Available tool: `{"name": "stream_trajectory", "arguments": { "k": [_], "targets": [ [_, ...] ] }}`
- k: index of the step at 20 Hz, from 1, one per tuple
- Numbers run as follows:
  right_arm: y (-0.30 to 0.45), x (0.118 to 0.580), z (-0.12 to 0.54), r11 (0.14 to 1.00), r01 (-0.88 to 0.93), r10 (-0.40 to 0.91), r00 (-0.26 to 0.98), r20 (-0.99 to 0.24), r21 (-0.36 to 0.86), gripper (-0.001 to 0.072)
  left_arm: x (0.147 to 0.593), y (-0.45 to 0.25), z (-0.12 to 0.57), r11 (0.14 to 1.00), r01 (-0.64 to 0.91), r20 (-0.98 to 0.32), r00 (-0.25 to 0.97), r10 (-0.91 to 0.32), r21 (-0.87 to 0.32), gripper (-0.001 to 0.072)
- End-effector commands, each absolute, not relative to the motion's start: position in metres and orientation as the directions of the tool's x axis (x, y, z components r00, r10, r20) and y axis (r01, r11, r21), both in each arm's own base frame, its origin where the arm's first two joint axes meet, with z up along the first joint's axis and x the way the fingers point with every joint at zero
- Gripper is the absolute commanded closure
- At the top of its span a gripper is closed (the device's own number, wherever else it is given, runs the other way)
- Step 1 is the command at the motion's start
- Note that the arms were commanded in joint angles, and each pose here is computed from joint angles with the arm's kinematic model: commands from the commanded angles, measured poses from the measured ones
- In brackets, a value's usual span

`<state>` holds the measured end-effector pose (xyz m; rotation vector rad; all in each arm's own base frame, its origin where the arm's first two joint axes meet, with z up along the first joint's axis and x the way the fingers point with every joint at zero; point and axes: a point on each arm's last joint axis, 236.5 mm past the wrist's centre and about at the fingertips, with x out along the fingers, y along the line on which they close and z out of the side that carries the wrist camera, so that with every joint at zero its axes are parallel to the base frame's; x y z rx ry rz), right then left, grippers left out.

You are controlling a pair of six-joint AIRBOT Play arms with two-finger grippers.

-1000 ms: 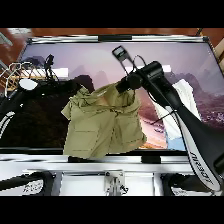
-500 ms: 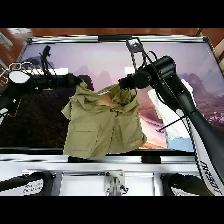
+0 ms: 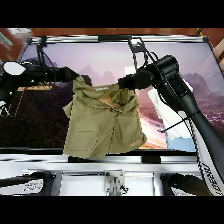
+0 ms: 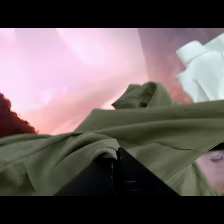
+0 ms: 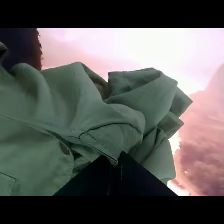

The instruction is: Fold the shirts.

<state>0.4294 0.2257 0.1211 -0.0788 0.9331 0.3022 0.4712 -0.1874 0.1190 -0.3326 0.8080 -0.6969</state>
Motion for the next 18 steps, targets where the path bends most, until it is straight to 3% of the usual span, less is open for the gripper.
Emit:
{"name": "stream_trajectory", "arguments": {
  "k": [1,3,6,10,12,14,16,18],
  "targets": [
    [0.234,0.436,0.121,0.959,-0.262,0.246,0.571,-0.784,0.110,0.0637,0.443,-0.198,0.082,0.700,0.418,-0.629,0.316,-0.710,-0.579,0.0554],
    [0.235,0.436,0.114,0.961,-0.248,0.242,0.558,-0.794,0.120,0.0636,0.441,-0.196,0.090,0.696,0.423,-0.626,0.315,-0.713,-0.580,0.0068],
    [0.241,0.433,0.110,0.957,-0.248,0.265,0.538,-0.800,0.150,0.0636,0.446,-0.151,0.118,0.760,0.435,-0.687,0.351,-0.636,-0.482,0.0054],
    [0.245,0.430,0.109,0.954,-0.248,0.280,0.522,-0.806,0.170,0.0636,0.451,0.003,0.125,0.975,0.204,-0.888,0.427,-0.172,-0.091,0.0061],
    [0.244,0.429,0.108,0.954,-0.251,0.278,0.519,-0.809,0.167,0.0636,0.418,0.077,0.106,0.997,0.064,-0.952,0.306,0.019,0.041,0.0204],
    [0.243,0.424,0.105,0.954,-0.247,0.273,0.498,-0.823,0.167,0.0636,0.385,0.112,0.082,1.000,-0.027,-0.981,0.195,0.009,0.004,0.0203],
    [0.240,0.416,0.099,0.955,-0.249,0.262,0.463,-0.846,0.160,0.0636,0.379,0.141,0.071,0.990,-0.131,-0.973,0.229,-0.030,-0.061,0.0203],
    [0.238,0.412,0.096,0.957,-0.246,0.252,0.446,-0.859,0.152,0.0635,0.380,0.175,0.074,0.985,-0.165,-0.957,0.291,0.001,-0.049,0.0172]
  ]
}}
